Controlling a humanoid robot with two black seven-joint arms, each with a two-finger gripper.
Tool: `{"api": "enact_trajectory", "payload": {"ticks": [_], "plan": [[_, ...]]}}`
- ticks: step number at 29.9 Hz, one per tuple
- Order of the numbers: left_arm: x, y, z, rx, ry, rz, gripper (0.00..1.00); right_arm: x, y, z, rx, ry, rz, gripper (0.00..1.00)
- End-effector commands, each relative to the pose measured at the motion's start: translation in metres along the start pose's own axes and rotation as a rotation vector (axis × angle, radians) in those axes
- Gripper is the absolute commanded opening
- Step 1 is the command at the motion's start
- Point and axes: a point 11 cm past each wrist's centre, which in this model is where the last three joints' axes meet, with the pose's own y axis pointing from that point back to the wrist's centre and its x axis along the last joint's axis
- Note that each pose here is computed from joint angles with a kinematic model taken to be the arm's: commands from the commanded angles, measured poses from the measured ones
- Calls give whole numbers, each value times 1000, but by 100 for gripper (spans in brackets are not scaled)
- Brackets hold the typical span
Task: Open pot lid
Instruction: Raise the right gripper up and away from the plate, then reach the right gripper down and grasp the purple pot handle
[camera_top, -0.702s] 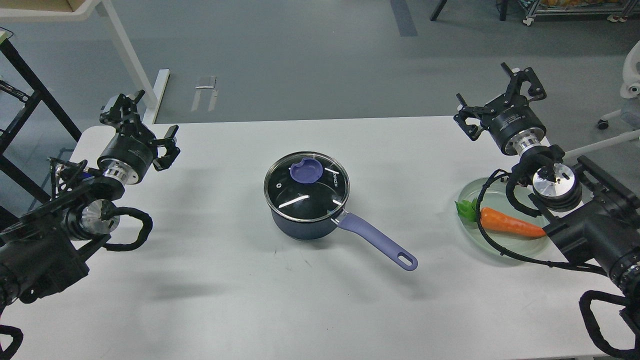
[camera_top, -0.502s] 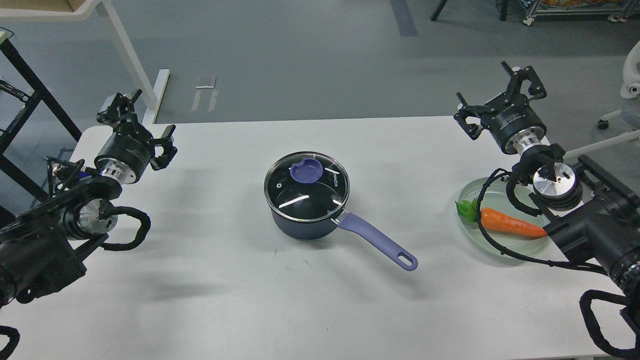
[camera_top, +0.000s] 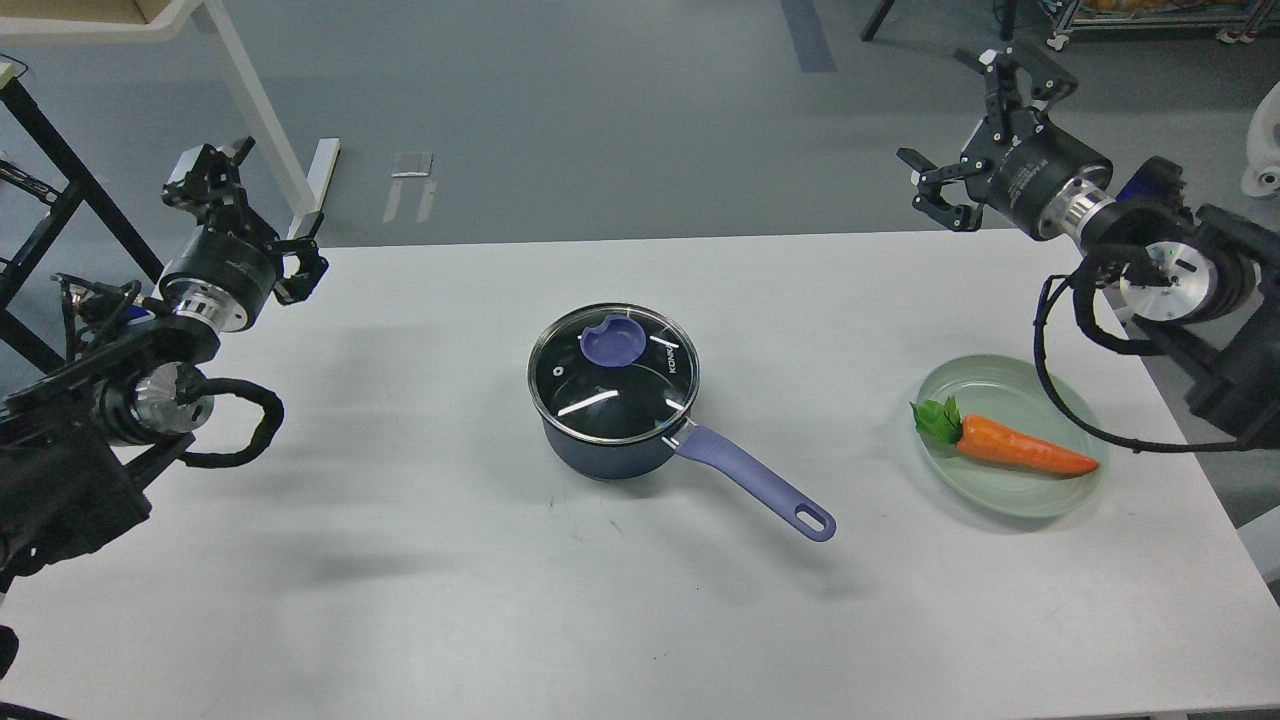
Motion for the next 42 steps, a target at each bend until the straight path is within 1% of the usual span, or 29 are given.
{"api": "enact_trajectory", "payload": {"ticks": [1,5,8,12,15,18,21,25,29,31,33,42], "plan": [[-7,-6,8,-16,-2,-18,99,-26,-6,-19,-84,214,-77,100],[-11,-10,14,-26,-8,-30,99,-57,-9,-40,-181,514,-173,100],[-13,-10,15,-25,-5,-47,99,-83,-7,-37,-274,715,-255,100],[-11,-9,16,-23,-17,-47,99,-118,4,-29,-355,915,-370,100],[-10,-8,16,-20,-25,-52,99,-144,18,-5,-432,1046,-481,100],[-10,-8,16,-20,-25,-53,99,-162,31,22,-481,1178,-562,99],[-11,-8,15,-19,-21,-58,99,-169,47,45,-552,1287,-649,99],[-12,-9,17,-23,-21,-60,99,-180,69,73,-630,1355,-779,99],[-6,-7,22,-28,-31,-50,99,-178,81,94,-702,1429,-866,94],[-2,-6,26,-33,-39,-43,99,-175,84,101,-729,1460,-892,89],[1,-5,28,-34,-44,-40,99,-175,86,107,-741,1481,-916,82],[0,-6,29,-35,-41,-48,99,-178,92,129,-781,1522,-997,65]]}}
